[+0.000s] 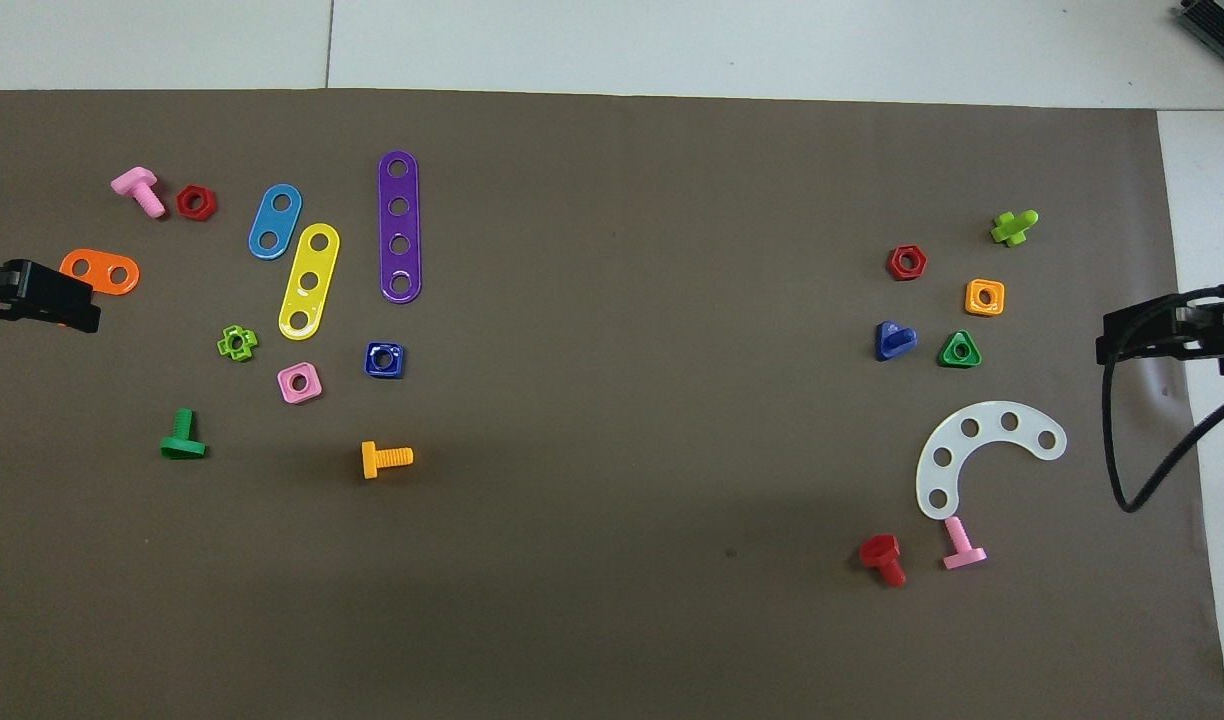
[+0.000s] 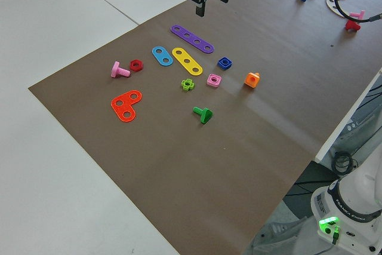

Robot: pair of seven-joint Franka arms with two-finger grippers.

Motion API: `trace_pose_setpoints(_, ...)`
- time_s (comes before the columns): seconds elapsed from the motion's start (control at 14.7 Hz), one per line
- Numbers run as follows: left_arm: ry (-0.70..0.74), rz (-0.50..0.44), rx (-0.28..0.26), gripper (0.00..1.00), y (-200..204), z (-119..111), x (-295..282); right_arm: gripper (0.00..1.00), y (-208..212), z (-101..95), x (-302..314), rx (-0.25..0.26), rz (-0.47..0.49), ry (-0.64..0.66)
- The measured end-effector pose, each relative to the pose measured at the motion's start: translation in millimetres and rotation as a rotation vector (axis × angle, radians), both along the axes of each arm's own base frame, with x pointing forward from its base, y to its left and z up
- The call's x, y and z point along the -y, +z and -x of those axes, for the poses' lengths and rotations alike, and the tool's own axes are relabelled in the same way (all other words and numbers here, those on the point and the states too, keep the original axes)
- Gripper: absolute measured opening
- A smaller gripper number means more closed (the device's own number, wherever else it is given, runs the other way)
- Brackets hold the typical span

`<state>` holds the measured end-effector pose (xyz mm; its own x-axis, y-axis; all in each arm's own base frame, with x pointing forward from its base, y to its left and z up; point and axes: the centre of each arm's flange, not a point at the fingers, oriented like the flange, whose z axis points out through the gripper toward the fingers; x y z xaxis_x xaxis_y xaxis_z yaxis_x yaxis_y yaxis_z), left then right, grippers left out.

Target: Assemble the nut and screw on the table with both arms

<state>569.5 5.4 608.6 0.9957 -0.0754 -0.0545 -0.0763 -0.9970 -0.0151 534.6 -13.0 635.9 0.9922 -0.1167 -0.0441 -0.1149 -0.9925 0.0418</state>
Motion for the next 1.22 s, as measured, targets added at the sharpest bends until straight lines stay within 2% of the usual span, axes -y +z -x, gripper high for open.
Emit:
trace_pose_setpoints(0.48,0.000,0.000,0.000,1.00,0.0,0.0,0.0,1.00,0.3,0.4,-0.1,0.001,0.000,0.000)
trace_pose_setpoints(0.75,0.000,0.000,0.000,1.00,0.0,0.0,0.0,1.00,-14.7,-5.9,-7.8,0.023,-0.003,0.027)
trace_pose_setpoints(0.88,0.000,0.000,0.000,1.00,0.0,0.0,0.0,1.00,-41.0,-15.0,-22.4,0.058,-0.007,0.057)
trace_pose_setpoints(1.02,0.000,0.000,0.000,1.00,0.0,0.0,0.0,1.00,-77.2,-24.4,-37.5,0.067,-0.007,0.088)
trace_pose_setpoints(1.22,0.000,0.000,0.000,1.00,0.0,0.0,0.0,1.00,-138.7,-51.1,-43.6,0.078,-0.017,0.148)
